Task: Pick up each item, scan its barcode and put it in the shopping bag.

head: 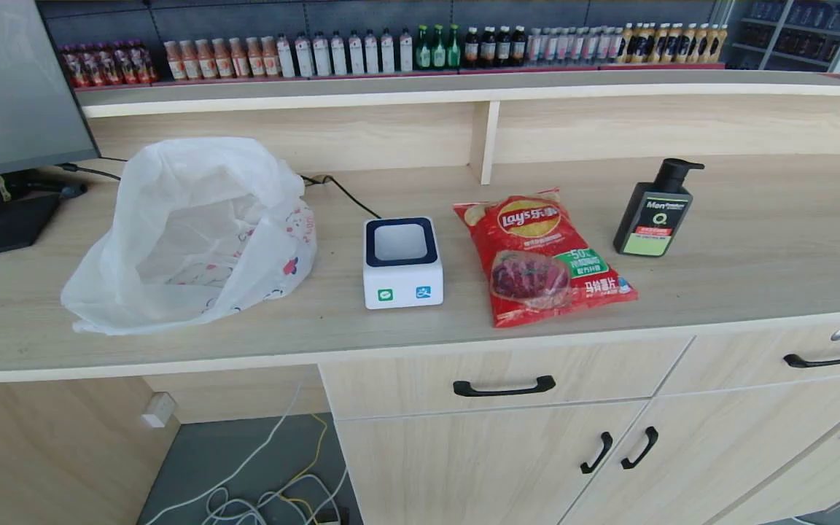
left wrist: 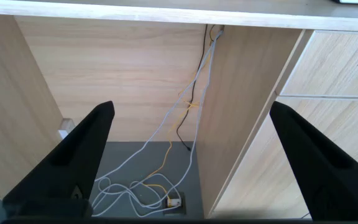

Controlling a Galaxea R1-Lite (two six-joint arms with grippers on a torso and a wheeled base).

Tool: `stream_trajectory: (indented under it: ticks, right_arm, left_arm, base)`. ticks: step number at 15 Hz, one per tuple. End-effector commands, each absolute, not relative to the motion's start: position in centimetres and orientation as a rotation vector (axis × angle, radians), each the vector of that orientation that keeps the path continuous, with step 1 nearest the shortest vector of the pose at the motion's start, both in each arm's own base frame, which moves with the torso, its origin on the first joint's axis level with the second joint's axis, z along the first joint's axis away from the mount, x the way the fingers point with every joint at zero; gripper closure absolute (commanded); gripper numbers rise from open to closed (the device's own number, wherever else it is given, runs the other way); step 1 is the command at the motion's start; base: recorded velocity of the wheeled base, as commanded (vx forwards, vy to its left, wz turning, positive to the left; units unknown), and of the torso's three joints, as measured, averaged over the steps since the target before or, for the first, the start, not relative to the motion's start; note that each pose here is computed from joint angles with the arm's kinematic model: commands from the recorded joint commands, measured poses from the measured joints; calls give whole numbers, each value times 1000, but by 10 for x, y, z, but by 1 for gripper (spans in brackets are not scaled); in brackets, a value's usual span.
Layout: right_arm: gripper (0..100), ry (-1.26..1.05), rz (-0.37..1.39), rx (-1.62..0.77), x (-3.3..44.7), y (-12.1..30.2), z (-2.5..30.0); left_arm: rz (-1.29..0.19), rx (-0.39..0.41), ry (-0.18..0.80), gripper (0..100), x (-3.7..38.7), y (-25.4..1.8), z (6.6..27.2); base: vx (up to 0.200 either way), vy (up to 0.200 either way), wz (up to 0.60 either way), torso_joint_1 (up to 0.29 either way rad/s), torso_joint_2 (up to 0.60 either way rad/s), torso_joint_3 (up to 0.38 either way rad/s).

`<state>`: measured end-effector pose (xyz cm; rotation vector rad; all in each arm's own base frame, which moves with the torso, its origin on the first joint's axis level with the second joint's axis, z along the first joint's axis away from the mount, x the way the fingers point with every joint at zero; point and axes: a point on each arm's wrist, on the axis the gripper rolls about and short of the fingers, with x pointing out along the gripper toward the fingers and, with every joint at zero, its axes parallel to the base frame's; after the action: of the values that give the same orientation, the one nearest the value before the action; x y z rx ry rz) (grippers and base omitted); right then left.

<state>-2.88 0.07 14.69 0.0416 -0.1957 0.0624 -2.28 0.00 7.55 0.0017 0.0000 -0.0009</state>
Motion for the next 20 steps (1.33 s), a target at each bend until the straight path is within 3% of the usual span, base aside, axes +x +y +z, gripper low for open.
stream_trajectory:
  ticks: [1, 10, 20]
  right_arm:
    - [0, -152, 83, 38, -18, 1, 167]
    - [0, -85, 182, -138, 29, 5, 219]
    - [0, 26, 465, -231, 89, 32, 232]
  left_arm:
    - [0, 2, 0, 0, -23, 0, 75]
    - [0, 2, 0, 0, -23, 0, 75]
    - [-2, 2, 0, 0, -23, 0, 75]
  base:
    - [0, 0, 0, 0, 0, 0]
    - [0, 0, 0, 0, 0, 0]
    - [0, 0, 0, 0, 0, 0]
